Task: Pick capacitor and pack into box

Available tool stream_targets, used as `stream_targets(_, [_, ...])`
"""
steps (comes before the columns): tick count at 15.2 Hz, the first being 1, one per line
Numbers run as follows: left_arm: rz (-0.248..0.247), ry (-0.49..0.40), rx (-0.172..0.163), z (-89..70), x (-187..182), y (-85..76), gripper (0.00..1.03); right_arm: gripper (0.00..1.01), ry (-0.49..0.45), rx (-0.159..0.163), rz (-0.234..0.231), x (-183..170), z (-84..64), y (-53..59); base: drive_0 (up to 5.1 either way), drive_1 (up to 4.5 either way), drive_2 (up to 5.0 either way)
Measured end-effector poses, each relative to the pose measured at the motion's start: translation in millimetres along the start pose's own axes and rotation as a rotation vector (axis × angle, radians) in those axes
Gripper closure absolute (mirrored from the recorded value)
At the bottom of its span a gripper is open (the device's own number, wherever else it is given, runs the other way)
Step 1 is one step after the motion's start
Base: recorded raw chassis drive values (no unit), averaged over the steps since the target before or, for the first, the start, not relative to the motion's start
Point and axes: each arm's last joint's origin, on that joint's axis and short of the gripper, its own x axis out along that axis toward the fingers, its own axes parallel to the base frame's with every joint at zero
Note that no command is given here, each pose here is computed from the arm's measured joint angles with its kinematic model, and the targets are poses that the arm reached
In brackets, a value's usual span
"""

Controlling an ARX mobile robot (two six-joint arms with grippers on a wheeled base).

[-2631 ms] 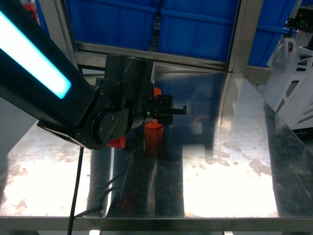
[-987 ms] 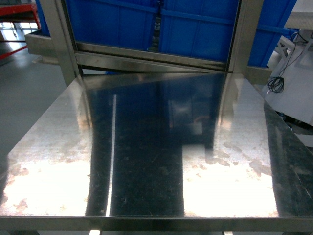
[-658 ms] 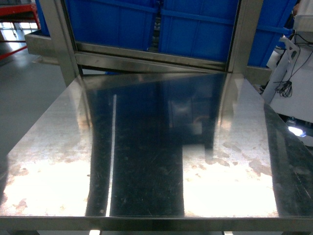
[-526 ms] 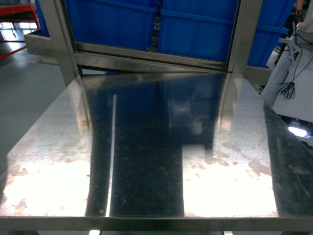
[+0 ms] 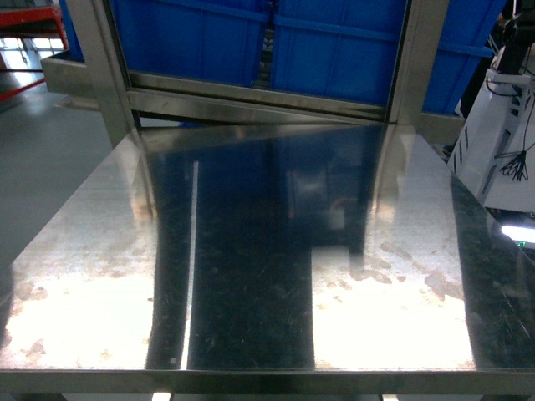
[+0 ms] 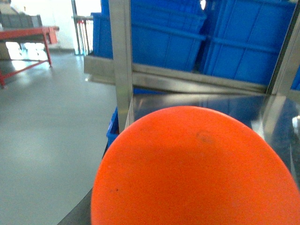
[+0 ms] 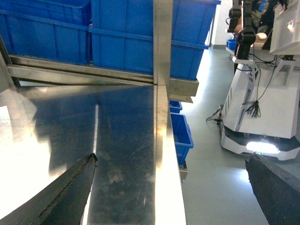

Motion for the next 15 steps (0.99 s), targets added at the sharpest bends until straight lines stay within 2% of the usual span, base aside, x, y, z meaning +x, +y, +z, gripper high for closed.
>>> stream_targets(15, [0.000, 0.009, 0.000, -0.9, 0.1, 0.0, 0.59, 0.03, 0.000, 0.000, 0.000, 0.0, 0.0, 0.0, 0.0, 0.00, 0.0])
